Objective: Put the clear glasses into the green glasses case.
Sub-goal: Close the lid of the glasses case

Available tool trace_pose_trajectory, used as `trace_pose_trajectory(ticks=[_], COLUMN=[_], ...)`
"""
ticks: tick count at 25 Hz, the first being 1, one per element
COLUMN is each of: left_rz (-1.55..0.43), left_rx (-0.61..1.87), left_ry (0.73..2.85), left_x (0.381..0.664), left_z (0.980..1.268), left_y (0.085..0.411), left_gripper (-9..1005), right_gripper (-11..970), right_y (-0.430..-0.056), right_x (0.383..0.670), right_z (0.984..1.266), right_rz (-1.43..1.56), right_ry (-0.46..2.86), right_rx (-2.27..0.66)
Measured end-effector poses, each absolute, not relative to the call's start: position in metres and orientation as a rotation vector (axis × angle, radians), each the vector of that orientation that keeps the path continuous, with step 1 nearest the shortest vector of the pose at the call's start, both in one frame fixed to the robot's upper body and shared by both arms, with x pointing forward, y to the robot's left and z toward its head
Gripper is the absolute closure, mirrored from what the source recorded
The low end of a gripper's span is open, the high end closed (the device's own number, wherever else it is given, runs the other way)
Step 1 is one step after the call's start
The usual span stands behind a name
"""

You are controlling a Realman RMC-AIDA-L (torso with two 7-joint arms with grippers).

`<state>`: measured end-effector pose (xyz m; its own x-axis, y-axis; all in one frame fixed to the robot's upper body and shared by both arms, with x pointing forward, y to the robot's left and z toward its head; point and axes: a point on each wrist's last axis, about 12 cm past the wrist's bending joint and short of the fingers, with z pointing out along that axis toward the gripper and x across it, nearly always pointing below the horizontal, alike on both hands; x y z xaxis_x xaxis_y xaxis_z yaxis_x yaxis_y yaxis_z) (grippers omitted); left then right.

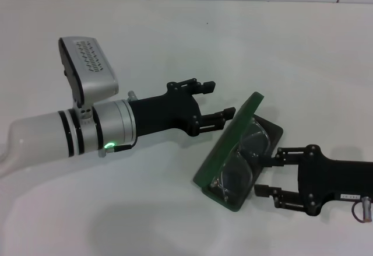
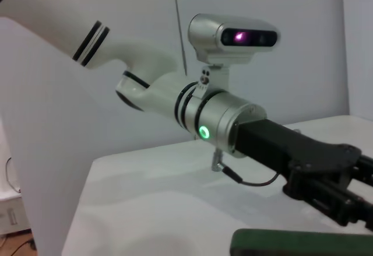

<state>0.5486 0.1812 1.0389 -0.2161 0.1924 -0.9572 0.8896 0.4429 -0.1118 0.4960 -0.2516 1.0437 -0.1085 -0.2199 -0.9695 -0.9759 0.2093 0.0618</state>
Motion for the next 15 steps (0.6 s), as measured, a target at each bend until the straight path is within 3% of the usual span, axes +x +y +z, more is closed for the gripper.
trace_pose_trajectory(ticks=[11, 15], left_rz=[-0.869, -0.869], left_rx=[0.917, 0.918], left_ry=[1.689, 1.688], left_x=[0.548, 0.549], left_z=[1.038, 1.039], left_y=[0.182, 0.182], left_gripper=[240, 240], right_gripper=[451, 451], right_y=[-0.286, -0.280], right_x=[0.486, 0.485], right_z=[1.036, 1.024], right_rz=[0.885, 0.860], right_ry=[1.639, 1.704], right_rx=[-1.072, -1.097])
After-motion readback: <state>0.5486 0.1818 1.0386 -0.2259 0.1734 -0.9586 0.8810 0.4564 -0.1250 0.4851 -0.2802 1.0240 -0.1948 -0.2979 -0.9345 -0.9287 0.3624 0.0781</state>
